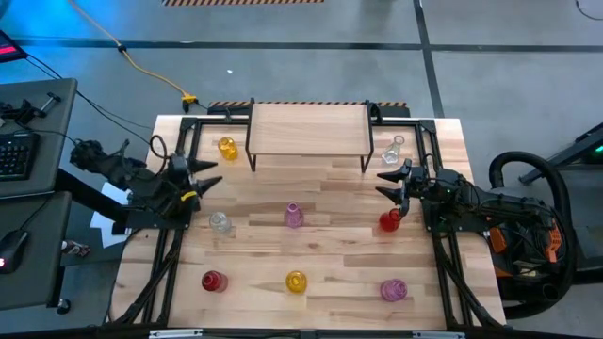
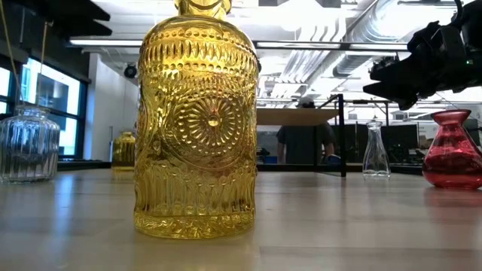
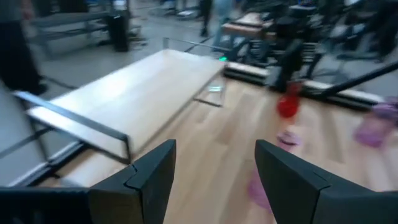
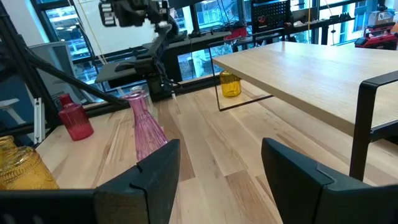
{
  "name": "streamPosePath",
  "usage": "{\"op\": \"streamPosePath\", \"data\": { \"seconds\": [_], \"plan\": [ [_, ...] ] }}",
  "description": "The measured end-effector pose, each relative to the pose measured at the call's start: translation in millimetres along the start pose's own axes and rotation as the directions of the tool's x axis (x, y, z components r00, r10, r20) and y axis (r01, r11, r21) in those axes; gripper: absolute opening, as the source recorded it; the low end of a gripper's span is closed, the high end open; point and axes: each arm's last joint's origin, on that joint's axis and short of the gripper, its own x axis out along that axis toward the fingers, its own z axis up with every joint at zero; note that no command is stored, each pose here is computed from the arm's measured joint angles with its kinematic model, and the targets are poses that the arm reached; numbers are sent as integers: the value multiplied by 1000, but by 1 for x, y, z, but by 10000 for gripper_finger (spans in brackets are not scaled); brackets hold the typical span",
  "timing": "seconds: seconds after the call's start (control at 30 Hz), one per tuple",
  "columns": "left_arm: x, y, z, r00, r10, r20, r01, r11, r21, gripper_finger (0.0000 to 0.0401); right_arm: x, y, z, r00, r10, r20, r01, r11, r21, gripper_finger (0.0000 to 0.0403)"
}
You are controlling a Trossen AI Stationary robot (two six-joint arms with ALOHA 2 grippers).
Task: Sort vases onto shelf
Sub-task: Put the top yellow vase on the shelf
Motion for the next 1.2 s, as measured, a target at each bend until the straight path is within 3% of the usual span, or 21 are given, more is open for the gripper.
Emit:
{"op": "streamPosePath", "data": {
  "seconds": [0.27, 0.43, 0.57, 0.8, 1.2],
  "plan": [
    [7, -4, 43, 976, 151, -157, -145, 988, 47, 209, 0, 0, 0, 1000, 0, 0, 0, 1000, 0, 209],
    [29, -7, 60, 932, 203, -300, -193, 979, 61, 209, 0, 0, 0, 1000, 0, 0, 0, 1000, 0, 209],
    [56, -6, 65, 862, 198, -467, -201, 979, 43, 209, 0, 0, 0, 1000, 0, 0, 0, 1000, 0, 209],
    [98, 16, 64, 675, 224, -704, -275, 961, 42, 209, 0, 0, 0, 1000, 0, 0, 0, 1000, 0, 209],
    [123, 73, 57, 550, 270, -790, -322, 942, 97, 209, 0, 0, 0, 1000, 0, 0, 0, 1000, 0, 209]
  ]
}}
